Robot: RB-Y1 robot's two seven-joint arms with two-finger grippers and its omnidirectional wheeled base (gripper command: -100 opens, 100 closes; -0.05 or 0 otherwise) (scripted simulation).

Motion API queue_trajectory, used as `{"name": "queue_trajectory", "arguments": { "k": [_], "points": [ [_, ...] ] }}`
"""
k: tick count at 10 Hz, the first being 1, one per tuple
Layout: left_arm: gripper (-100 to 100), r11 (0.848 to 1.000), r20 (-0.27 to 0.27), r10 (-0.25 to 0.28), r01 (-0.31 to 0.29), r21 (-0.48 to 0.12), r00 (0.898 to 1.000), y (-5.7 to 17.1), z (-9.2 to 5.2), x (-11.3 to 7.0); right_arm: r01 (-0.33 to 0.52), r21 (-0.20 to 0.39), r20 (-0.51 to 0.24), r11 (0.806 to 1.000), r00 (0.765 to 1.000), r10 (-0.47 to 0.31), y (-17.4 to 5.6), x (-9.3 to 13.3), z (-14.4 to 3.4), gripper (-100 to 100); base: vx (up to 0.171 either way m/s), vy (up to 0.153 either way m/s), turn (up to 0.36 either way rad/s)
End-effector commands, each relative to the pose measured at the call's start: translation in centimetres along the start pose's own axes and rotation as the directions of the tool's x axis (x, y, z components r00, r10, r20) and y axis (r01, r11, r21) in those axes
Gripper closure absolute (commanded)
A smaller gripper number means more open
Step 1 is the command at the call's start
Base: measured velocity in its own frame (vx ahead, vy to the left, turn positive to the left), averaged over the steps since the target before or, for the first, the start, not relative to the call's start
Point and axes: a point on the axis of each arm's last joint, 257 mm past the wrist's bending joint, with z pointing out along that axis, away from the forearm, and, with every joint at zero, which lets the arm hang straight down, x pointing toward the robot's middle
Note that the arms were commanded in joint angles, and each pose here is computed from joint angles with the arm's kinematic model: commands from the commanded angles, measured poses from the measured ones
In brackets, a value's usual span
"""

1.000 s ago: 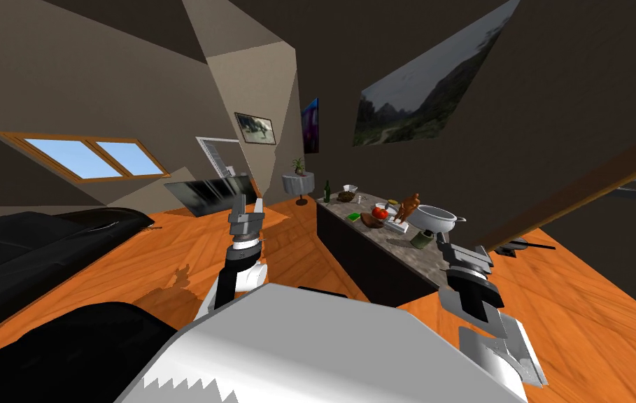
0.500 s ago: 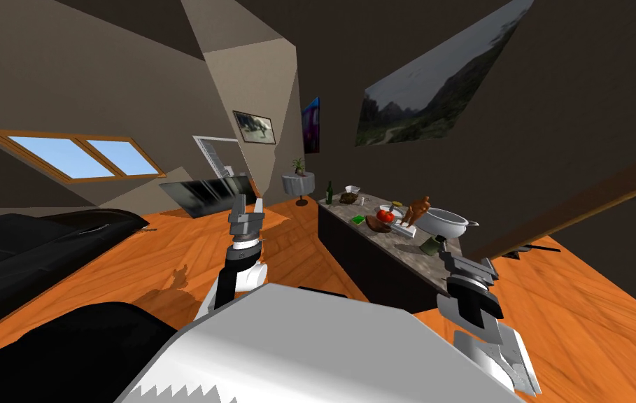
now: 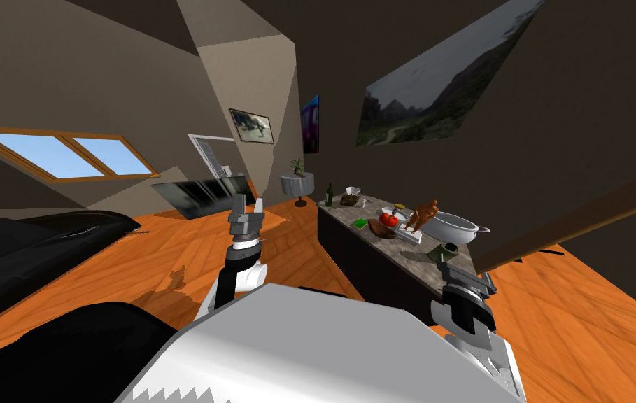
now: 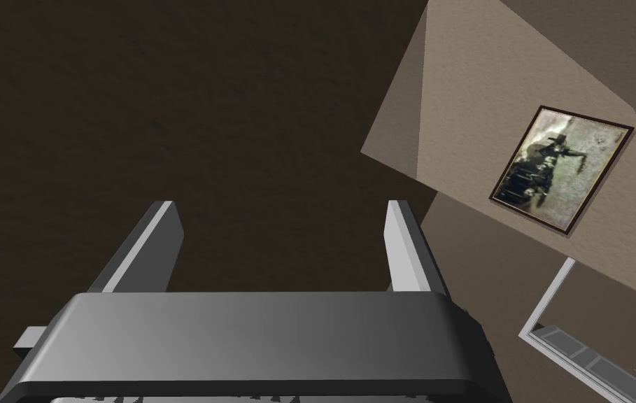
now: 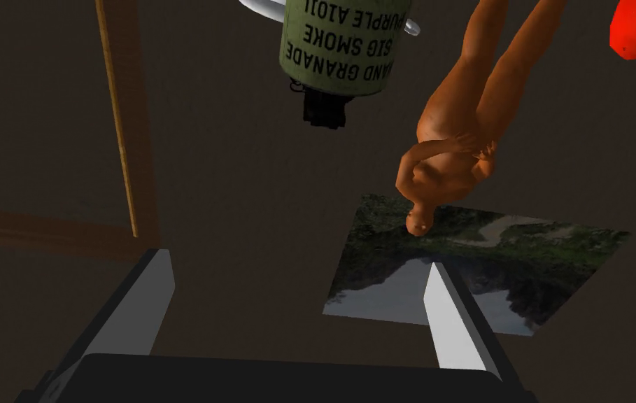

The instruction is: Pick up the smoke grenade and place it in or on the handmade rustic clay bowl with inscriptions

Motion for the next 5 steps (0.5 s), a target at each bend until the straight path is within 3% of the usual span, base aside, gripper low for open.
{"name": "queue_trajectory", "arguments": {
  "k": [1,3,5],
  "points": [
    [0,1.000,0.000,0.000,0.000,0.000,1.000,0.0,0.0,0.0,0.033,0.021,-0.046,0.999,0.998,-0.032,-0.4,2.3,-1.3,-100,0.148,-0.077,-0.013],
    [0,1.000,0.000,0.000,0.000,0.000,1.000,0.0,0.0,0.0,0.048,0.037,-0.097,0.998,0.994,-0.044,-0.2,4.7,-2.9,-100,0.163,-0.101,0.004],
    [0,1.000,0.000,0.000,0.000,0.000,1.000,0.0,0.0,0.0,0.049,0.044,-0.127,0.998,0.991,-0.043,0.4,6.0,-3.9,-100,0.169,-0.156,0.014]
  ]
}}
